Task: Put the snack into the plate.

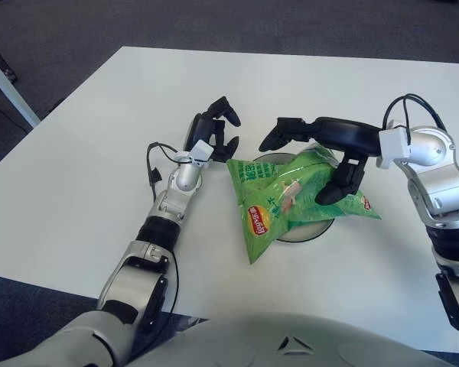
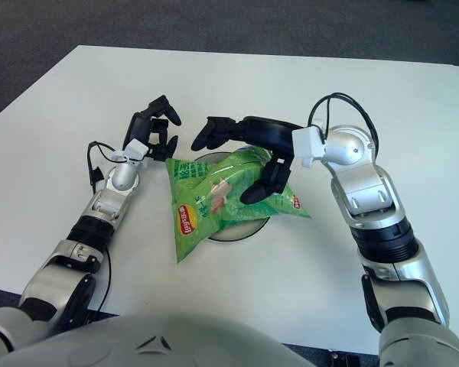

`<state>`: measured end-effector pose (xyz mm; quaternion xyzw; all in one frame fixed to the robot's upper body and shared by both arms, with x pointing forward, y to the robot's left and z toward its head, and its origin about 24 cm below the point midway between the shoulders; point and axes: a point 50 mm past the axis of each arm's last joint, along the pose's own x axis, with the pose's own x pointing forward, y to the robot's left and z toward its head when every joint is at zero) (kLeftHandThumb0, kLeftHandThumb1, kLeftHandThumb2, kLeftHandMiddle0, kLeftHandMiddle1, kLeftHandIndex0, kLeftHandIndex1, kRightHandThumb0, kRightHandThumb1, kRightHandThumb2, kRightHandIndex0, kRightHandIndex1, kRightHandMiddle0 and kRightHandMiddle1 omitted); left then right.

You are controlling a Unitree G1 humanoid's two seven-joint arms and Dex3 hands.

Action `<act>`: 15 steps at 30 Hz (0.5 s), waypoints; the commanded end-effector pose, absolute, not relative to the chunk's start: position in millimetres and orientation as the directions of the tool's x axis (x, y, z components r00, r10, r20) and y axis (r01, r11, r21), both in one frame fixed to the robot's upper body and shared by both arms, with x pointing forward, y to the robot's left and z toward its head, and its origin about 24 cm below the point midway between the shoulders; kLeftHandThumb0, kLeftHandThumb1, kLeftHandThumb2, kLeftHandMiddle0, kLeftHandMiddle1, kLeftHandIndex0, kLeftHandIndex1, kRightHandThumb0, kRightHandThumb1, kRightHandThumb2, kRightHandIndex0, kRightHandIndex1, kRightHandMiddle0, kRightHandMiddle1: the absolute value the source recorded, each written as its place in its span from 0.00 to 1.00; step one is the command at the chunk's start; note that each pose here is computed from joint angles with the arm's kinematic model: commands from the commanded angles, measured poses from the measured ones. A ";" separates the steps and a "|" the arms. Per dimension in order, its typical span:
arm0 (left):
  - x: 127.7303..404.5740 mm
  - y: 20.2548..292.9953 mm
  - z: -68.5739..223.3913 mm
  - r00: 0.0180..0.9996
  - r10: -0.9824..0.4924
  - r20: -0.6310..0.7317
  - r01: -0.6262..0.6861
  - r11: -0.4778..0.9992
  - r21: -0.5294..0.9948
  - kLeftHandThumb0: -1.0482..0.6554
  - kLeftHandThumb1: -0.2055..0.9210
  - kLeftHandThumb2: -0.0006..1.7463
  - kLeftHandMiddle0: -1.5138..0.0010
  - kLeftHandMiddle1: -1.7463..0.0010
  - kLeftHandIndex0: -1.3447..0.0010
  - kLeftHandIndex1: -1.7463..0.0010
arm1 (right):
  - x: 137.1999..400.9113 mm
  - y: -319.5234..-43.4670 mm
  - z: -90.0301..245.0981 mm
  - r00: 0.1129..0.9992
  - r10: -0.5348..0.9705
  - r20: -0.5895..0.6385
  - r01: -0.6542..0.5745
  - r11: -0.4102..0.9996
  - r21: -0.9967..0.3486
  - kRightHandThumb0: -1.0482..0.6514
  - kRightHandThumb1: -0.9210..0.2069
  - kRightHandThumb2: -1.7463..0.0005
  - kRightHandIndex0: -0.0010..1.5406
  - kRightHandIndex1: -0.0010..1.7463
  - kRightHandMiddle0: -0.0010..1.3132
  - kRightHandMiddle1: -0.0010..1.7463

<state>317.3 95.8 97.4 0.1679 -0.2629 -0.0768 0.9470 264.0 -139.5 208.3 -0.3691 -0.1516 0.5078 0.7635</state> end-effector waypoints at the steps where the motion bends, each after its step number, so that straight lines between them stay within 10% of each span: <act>1: 310.6 97.1 73.0 0.887 -0.247 0.391 0.098 0.927 0.363 0.31 0.38 0.82 0.12 0.00 0.49 0.00 | 266.0 -149.9 216.5 0.466 0.872 -0.151 -0.635 0.211 -0.743 0.07 0.32 0.63 0.00 0.11 0.00 0.26; 15: 313.9 101.1 70.7 0.900 -0.268 0.345 0.136 0.922 0.362 0.32 0.42 0.79 0.13 0.00 0.52 0.00 | 262.5 -198.1 239.9 0.552 0.829 -0.089 -0.587 0.310 -0.748 0.07 0.30 0.64 0.02 0.01 0.00 0.23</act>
